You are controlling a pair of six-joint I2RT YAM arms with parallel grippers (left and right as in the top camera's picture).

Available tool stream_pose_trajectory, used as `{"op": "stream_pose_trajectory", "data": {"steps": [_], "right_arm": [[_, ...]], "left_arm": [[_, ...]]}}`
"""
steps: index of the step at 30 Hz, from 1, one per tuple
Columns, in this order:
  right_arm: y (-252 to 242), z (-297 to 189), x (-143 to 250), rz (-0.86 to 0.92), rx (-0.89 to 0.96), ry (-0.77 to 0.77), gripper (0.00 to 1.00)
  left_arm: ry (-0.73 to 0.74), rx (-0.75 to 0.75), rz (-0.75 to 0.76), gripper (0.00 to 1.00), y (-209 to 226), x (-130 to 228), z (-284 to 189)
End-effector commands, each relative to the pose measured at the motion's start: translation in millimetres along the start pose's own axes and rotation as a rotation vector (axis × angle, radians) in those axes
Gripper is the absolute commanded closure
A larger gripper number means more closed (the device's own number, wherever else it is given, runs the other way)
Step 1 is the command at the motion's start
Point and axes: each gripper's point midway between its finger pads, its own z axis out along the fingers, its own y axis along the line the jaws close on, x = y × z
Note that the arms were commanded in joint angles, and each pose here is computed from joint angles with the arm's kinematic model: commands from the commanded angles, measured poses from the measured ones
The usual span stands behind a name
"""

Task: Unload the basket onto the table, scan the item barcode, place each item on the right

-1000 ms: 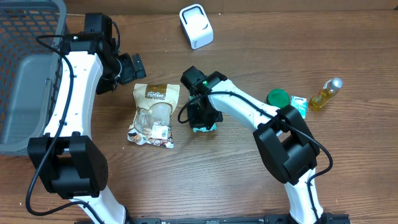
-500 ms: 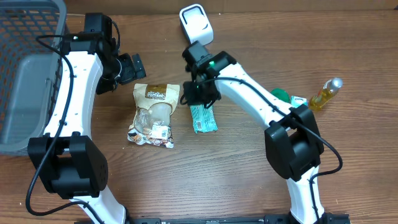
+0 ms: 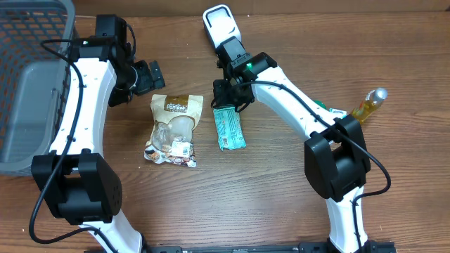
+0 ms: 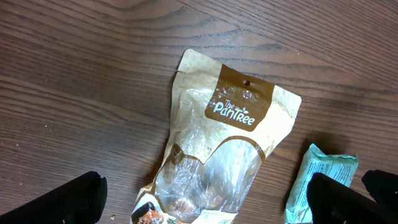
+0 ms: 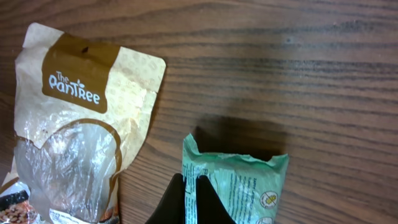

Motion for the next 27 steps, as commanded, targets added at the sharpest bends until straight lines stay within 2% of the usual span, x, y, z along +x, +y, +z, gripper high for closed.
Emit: {"op": "stream_pose_trajectory", "data": {"steps": [1, 20, 27], "right_arm": [[4, -4, -6, 0.005, -0.007, -0.027, 0.96], [10, -2, -4, 0.013, -0.012, -0.028, 0.96], [20, 21, 7, -0.013, -0.010, 0.004, 0.96]], "left_arm": [[0.011, -0.009, 0.015, 0.00, 2, 3, 4], [0.011, -0.010, 0.015, 0.00, 2, 3, 4], [0.011, -0.009, 0.015, 0.00, 2, 3, 4]]}}
